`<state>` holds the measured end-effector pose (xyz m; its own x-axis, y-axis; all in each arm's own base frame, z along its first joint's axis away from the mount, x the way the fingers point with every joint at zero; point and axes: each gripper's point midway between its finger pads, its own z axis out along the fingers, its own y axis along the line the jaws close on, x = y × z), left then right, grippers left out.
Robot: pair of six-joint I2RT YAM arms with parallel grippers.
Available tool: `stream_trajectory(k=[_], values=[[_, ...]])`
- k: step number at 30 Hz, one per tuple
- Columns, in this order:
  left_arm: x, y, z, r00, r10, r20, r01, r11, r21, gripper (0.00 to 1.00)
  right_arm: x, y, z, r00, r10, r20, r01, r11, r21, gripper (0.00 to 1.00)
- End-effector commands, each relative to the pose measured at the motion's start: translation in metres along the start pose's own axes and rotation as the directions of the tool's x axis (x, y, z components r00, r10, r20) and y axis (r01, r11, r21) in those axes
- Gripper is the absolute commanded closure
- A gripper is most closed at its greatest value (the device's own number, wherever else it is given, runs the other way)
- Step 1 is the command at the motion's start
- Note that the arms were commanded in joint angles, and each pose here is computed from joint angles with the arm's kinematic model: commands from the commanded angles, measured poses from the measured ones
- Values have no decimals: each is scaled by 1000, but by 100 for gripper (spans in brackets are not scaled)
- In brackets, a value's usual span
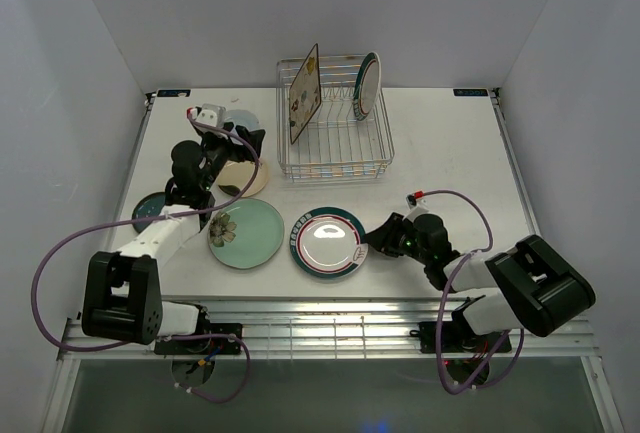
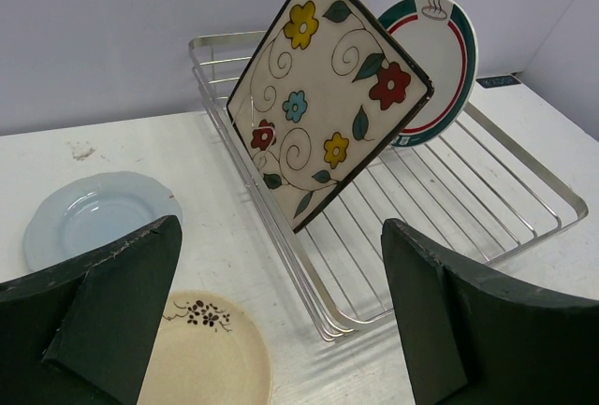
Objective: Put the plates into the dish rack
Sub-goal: Pick up the plate at the center of the board.
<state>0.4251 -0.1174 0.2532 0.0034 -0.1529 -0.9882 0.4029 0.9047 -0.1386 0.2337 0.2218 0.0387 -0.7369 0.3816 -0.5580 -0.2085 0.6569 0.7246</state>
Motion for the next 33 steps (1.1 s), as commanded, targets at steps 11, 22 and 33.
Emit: stream_trajectory(k=[11,22,33], values=[[-16,-12,-8,999,33,42,-34,999,23,2,2,7,8,1000,-9,-3,9,999,-48,65],[-16,-13,-9,998,41,44,-42,999,21,2,6,10,13,1000,4,-17,-5,998,-69,80],[-20,-17,-11,997,57,55,-59,998,35,2,-3,19,-2,999,-32,18,33,997,-76,92]])
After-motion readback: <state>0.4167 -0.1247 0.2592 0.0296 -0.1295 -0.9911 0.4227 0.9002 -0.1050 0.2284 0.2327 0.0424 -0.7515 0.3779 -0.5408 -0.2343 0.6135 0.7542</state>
